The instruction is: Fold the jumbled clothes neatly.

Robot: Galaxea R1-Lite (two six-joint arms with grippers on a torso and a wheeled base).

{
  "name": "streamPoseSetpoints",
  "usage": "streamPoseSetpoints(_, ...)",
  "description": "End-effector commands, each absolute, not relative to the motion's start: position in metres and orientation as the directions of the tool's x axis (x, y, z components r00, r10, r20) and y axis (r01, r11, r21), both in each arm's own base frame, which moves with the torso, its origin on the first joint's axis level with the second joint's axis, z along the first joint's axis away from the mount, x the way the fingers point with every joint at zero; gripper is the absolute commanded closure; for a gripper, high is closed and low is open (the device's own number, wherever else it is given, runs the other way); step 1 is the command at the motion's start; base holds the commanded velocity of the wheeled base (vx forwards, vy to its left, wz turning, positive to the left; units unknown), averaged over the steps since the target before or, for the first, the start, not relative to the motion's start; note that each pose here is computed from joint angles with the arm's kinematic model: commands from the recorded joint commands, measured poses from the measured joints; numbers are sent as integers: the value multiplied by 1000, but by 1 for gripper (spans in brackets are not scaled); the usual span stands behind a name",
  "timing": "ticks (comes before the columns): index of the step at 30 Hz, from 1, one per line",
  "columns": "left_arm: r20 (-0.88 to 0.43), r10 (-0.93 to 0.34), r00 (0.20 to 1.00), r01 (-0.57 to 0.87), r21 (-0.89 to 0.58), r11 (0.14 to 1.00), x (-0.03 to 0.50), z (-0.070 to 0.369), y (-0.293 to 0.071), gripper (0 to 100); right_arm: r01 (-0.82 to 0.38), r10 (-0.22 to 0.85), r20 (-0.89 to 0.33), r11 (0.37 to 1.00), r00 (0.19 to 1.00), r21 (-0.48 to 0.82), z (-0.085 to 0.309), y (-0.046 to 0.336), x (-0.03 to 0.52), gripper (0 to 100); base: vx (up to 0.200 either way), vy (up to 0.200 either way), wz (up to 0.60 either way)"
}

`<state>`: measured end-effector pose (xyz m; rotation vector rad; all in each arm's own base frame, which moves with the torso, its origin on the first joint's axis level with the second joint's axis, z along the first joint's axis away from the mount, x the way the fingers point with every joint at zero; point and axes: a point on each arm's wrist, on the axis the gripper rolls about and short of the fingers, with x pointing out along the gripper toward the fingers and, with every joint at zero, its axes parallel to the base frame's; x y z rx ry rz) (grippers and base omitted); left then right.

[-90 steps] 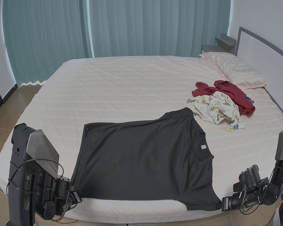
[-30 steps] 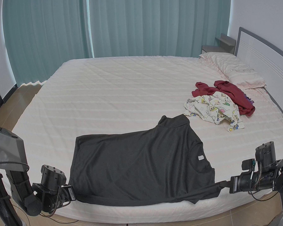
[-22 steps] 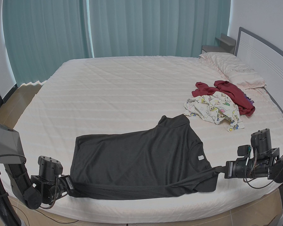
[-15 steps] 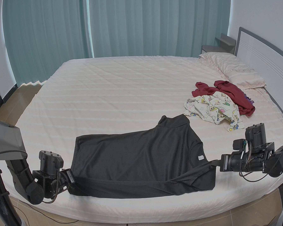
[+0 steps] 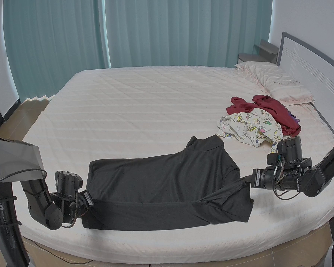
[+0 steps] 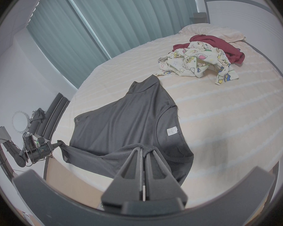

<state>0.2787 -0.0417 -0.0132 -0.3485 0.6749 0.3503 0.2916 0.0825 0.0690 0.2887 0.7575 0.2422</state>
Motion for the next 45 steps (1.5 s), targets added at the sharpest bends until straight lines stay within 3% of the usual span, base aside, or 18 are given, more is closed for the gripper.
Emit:
streamPoseSetpoints(1, -671, 212, 711, -437, -185, 880, 293, -31, -41, 100, -80, 292, -660, 940, 692, 333, 55, 84, 306, 100, 0, 0, 0)
streamPoseSetpoints(27, -743, 216, 634, -452, -129, 883, 332, -58, -47, 100, 92, 274, -681, 888, 679, 450, 6, 95, 351, 100, 0, 0, 0)
streamPoseSetpoints(28, -743, 216, 634, -452, -129, 883, 332, -58, -47, 0, 94, 272, -679, 888, 682, 451, 2, 94, 352, 0, 0, 0, 0)
streamPoseSetpoints(35, -740, 220, 636, -459, -133, 878, 332, -57, -45, 0, 120, 245, -678, 888, 693, 444, -7, 92, 355, 0, 0, 0, 0)
streamPoseSetpoints(45, -721, 206, 661, -483, -200, 852, 317, -24, -21, 0, 285, 204, -626, 755, 753, 590, 23, 86, 354, 0, 0, 0, 0)
